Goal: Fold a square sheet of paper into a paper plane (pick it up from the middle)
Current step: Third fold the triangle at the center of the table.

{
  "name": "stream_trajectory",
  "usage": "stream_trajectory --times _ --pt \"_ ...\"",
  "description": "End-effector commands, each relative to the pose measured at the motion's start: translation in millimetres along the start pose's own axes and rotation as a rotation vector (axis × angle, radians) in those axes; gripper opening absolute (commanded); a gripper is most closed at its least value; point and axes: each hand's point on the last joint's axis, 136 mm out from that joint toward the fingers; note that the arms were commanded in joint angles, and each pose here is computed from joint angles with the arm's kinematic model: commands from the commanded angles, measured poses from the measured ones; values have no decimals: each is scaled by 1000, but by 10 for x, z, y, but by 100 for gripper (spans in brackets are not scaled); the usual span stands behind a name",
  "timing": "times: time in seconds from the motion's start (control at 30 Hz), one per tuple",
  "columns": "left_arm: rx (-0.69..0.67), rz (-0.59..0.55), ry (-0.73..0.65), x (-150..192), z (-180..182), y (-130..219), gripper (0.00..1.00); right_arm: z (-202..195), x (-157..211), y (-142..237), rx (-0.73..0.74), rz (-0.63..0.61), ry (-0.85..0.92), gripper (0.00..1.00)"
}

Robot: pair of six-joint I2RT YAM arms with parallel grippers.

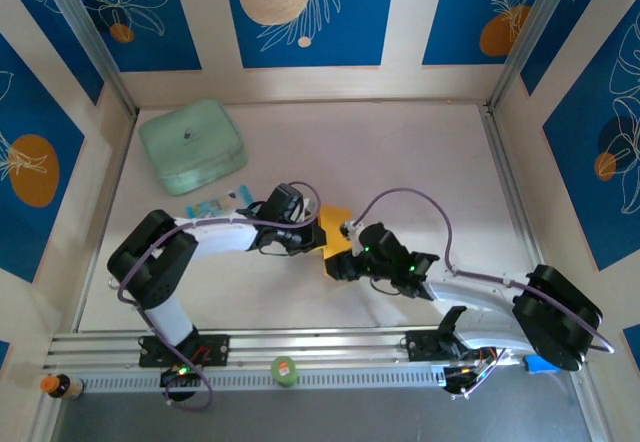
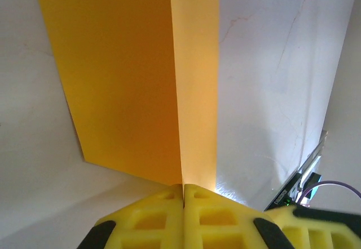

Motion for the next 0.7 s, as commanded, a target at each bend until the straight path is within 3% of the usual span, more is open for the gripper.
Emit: stream_trajectory --times 0.0,0.2,0.67 --pt "2 3 10 30 37 63 1 -57 -46 -8 114 -82 265 50" --pt "8 6 13 32 34 66 2 229 84 -100 129 -91 598 53" --pt "12 3 13 26 17 66 2 271 225 -285 234 -64 761 59"
Point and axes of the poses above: each hand's point on the last joint's axis, 136 mm out from that joint toward the fingers, its own y axis back along the fingers, its own z axis along the line the jaws close on, x = y × z, and after that the axes turned 10 degrees about y, right-handed
